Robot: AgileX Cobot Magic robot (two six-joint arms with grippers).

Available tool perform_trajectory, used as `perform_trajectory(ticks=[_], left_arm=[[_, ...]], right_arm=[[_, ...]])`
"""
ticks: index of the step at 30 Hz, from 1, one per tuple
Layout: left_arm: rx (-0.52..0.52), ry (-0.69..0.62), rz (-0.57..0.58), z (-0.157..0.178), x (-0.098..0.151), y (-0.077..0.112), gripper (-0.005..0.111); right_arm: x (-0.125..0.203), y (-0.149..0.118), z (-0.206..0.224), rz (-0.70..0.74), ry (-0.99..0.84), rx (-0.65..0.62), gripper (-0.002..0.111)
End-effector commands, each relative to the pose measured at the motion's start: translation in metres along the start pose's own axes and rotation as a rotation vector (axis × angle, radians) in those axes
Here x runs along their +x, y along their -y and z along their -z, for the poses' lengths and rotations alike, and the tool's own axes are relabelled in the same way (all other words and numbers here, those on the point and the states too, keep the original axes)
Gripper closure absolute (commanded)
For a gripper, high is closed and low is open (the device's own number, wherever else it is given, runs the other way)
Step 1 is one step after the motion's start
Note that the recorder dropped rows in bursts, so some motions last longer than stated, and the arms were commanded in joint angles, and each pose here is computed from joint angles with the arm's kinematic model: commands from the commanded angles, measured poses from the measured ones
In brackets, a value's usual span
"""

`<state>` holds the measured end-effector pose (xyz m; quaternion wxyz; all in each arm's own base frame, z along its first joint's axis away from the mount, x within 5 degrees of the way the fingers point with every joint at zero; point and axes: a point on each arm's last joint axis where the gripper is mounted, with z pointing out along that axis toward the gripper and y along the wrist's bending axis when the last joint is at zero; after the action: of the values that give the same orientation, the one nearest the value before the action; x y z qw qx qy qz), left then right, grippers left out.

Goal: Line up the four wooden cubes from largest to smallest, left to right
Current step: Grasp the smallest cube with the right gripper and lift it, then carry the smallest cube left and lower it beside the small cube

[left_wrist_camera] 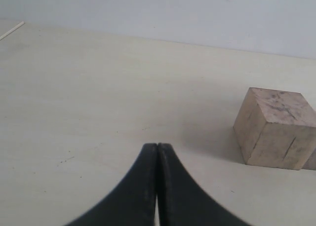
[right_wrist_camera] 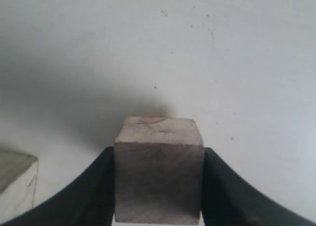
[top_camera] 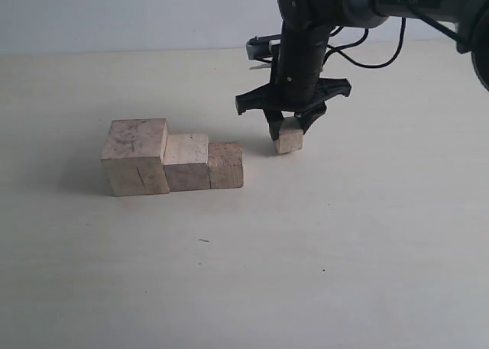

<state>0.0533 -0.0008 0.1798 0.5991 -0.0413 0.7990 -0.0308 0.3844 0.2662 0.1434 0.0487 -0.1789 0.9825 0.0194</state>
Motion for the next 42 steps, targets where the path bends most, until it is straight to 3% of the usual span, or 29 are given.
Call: perform_trajectory(ticks=[1,5,9,11,17,34,42], left_arm=[[0.007,0.014,-0.005,0.000,-0.001,0.000,0.107],[0.007,0.014,-0.005,0.000,-0.001,0.000,0.107],[0.007,0.014,-0.005,0.000,-0.001,0.000,0.107],[0.007,0.014,-0.005,0.000,-0.001,0.000,0.107],[0.007,0.014,-0.005,0.000,-0.001,0.000,0.107],[0.007,0.014,-0.005,0.000,-0.001,0.000,0.107],[0.007,0.014,-0.005,0.000,-0.001,0.000,0.107]], right_arm=[[0.007,0.003,0.038,0.157,-0.010,0.006,0.108],[0.009,0.007,0.066,0.332,0.036,-0.006,0.108],[0.012,0.012,0.085,0.660,0.068,-0.136,0.108],[0.010,0.018,0.087,0.857,0.106,-0.184,0.108],[0.009,0.019,0.080,1.167,0.133,-0.195,0.108],[0.017,-0.022,0.017,1.390,0.028,-0.298,0.108],[0.018,-0.024,0.008,1.393,0.008,-0.308,0.108]])
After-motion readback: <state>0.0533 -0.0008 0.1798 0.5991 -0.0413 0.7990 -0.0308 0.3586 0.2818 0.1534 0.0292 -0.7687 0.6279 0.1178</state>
